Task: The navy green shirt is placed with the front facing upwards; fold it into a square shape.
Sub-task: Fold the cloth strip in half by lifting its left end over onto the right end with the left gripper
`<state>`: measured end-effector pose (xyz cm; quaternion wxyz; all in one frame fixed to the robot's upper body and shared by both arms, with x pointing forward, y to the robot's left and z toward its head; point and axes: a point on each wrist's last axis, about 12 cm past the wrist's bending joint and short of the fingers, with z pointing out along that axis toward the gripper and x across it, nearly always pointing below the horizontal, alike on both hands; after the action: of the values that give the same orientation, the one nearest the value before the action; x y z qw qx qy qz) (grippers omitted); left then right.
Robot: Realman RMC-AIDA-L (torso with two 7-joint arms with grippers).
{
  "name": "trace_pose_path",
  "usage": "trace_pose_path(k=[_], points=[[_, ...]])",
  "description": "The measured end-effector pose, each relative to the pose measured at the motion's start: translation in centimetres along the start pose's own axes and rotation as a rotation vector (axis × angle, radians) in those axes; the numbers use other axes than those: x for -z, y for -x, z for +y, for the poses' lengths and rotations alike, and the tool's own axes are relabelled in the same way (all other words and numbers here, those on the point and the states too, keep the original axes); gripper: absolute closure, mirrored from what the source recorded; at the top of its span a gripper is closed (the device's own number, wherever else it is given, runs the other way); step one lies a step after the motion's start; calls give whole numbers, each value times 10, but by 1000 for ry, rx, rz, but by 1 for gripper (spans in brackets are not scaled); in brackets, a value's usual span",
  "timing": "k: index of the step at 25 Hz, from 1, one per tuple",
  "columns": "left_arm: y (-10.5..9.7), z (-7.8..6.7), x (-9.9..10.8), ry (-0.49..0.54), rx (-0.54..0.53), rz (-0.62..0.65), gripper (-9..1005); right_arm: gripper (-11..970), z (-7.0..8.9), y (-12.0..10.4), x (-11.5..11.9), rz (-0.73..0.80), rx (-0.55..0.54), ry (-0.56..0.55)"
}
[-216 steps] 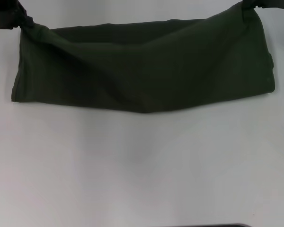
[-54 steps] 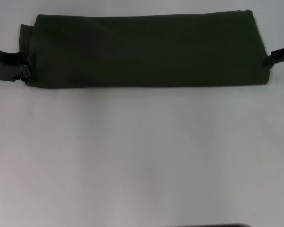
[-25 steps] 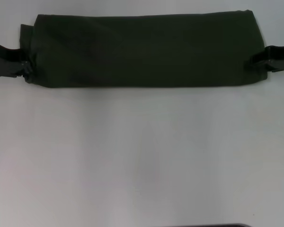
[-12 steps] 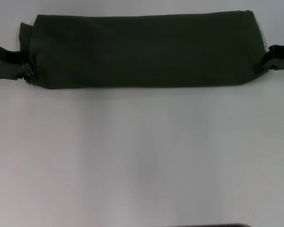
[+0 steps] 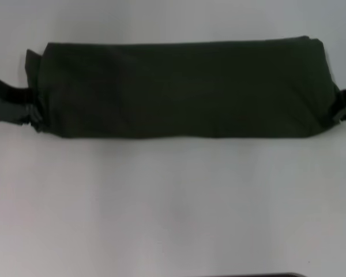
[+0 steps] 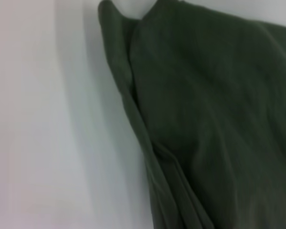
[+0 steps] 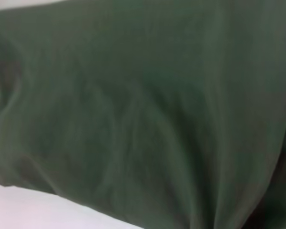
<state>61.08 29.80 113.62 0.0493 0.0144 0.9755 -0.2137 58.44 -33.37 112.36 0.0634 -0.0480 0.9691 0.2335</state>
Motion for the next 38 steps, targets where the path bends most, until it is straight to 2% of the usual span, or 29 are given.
trace_pose_path(k=[6,14,23,38], points=[[-32,9,5,10,12,131,937,949,-3,-15,4,74,-7,-7],[-58,18,3,-4,42,201,936,948,-5,-30,0,180,-14,-21],[-71,17,-1,-6,47,271,938,948,-1,-43,-4,275,-12,-4],[-74,18,-1,-25,56,289,936,942,3,-39,-8,265,23,-1]])
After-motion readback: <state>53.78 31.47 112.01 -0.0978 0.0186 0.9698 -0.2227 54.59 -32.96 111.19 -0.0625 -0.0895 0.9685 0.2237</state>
